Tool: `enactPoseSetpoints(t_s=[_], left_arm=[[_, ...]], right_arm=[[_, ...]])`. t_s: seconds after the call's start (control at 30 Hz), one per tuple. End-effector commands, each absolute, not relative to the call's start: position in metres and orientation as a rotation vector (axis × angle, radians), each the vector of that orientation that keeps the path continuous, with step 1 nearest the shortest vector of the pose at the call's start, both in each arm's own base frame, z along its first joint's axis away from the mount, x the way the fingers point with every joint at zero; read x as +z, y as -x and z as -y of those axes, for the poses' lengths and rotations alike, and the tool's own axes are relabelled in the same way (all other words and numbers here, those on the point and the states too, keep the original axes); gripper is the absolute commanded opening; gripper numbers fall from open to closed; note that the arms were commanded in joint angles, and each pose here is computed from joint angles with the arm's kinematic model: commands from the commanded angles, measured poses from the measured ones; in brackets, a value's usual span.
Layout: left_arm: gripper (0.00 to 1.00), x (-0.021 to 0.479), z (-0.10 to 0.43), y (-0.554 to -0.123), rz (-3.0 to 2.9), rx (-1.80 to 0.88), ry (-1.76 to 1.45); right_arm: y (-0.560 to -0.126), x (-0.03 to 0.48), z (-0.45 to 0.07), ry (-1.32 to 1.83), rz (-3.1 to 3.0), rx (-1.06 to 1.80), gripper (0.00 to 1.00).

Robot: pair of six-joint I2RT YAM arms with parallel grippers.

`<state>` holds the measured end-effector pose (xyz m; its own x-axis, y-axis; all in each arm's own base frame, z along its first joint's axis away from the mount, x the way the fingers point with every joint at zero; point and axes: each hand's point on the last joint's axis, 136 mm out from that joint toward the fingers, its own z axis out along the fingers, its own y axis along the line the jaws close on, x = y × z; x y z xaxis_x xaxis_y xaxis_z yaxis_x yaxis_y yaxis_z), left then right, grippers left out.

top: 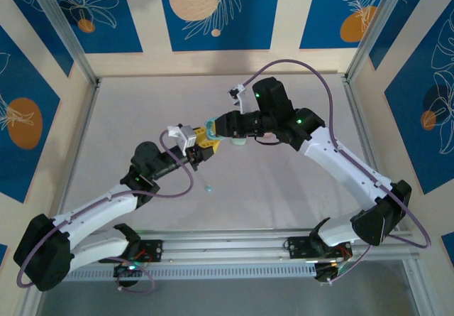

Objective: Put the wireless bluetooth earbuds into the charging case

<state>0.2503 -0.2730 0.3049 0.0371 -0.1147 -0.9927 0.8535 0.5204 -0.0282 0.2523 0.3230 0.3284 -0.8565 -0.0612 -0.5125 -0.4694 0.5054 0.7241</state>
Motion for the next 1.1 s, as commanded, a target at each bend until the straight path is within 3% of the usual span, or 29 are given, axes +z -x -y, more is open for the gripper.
enactPoseSetpoints(t_s=[0.0,0.3,0.6,0.8,0.93,1.07], left_arm=[[0.25,0.334,0.274,-0.241,-1.214,-0.854,-0.728],[0.25,0.335,0.275,-0.24,-1.208,-0.859,-0.73],[0.25,0.334,0.273,-0.241,-1.213,-0.851,-0.72],[0.25,0.331,0.267,-0.247,-1.236,-0.81,-0.688],[0.25,0.328,0.257,-0.253,-1.276,-0.747,-0.65],[0.25,0.333,0.243,-0.253,-1.278,-0.687,-0.603]], right_arm=[[-0.246,0.333,-0.324,0.473,-2.341,1.339,0.27],[-0.245,0.334,-0.323,0.493,-2.331,1.323,0.29],[-0.242,0.352,-0.313,0.501,-2.249,1.294,0.45],[-0.23,0.374,-0.297,0.54,-2.131,1.265,0.47],[-0.241,0.368,-0.262,0.38,-2.108,1.127,0.48],[-0.268,0.31,-0.204,0.011,-2.273,0.956,0.42]])
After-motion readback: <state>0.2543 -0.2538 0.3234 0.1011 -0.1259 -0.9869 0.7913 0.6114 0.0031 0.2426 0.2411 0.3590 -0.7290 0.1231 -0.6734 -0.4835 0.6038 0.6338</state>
